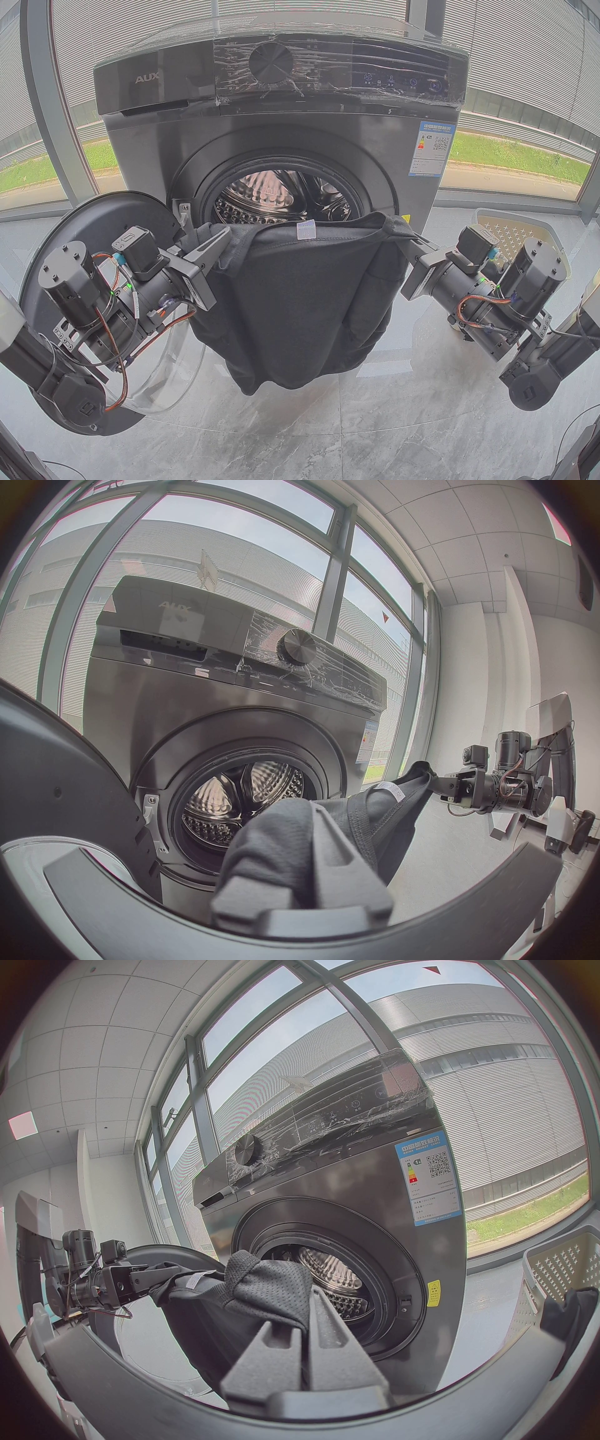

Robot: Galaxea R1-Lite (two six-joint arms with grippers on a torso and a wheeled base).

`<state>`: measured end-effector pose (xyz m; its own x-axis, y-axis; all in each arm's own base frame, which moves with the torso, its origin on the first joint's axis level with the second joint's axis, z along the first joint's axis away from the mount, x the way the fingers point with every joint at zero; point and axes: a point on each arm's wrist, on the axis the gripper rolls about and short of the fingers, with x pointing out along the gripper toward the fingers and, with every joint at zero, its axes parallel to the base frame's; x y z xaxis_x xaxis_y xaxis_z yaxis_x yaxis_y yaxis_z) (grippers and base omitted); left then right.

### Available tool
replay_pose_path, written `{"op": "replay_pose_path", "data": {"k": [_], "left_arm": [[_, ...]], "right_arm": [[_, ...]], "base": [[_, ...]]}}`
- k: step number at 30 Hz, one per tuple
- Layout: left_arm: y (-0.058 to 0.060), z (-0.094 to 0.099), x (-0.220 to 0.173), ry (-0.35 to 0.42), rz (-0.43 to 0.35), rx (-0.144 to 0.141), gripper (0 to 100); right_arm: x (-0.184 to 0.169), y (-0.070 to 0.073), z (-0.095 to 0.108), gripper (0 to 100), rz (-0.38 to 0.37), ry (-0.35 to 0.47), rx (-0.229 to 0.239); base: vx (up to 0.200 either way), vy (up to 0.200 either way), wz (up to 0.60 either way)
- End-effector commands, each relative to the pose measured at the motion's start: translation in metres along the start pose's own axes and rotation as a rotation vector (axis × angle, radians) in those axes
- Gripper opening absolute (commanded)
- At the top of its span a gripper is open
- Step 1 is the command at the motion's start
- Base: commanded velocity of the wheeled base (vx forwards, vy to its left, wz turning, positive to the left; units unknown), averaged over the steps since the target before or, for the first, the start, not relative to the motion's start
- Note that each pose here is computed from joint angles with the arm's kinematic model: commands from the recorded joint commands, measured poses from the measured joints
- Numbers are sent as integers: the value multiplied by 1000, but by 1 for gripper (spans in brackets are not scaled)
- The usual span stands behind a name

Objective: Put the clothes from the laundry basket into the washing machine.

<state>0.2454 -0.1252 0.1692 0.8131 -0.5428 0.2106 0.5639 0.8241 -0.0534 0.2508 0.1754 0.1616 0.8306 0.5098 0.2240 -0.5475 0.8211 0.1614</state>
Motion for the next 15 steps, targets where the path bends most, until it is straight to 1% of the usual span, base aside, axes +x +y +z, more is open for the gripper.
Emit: {"op": "replay_pose_path", "data": {"k": [1,11,15], "left_arm": [[0,-1,0,2,0,-3,100],[0,-2,0,7,0,-5,100],[0,-6,-1,22,2,-7,100]], "right_arm": [[0,0,0,0,0,1,0],[1,-2,-2,0,-5,5,0],[1,-3,-2,0,-10,4,-1]], "base": [[0,0,0],[0,0,0],[0,0,0]]}}
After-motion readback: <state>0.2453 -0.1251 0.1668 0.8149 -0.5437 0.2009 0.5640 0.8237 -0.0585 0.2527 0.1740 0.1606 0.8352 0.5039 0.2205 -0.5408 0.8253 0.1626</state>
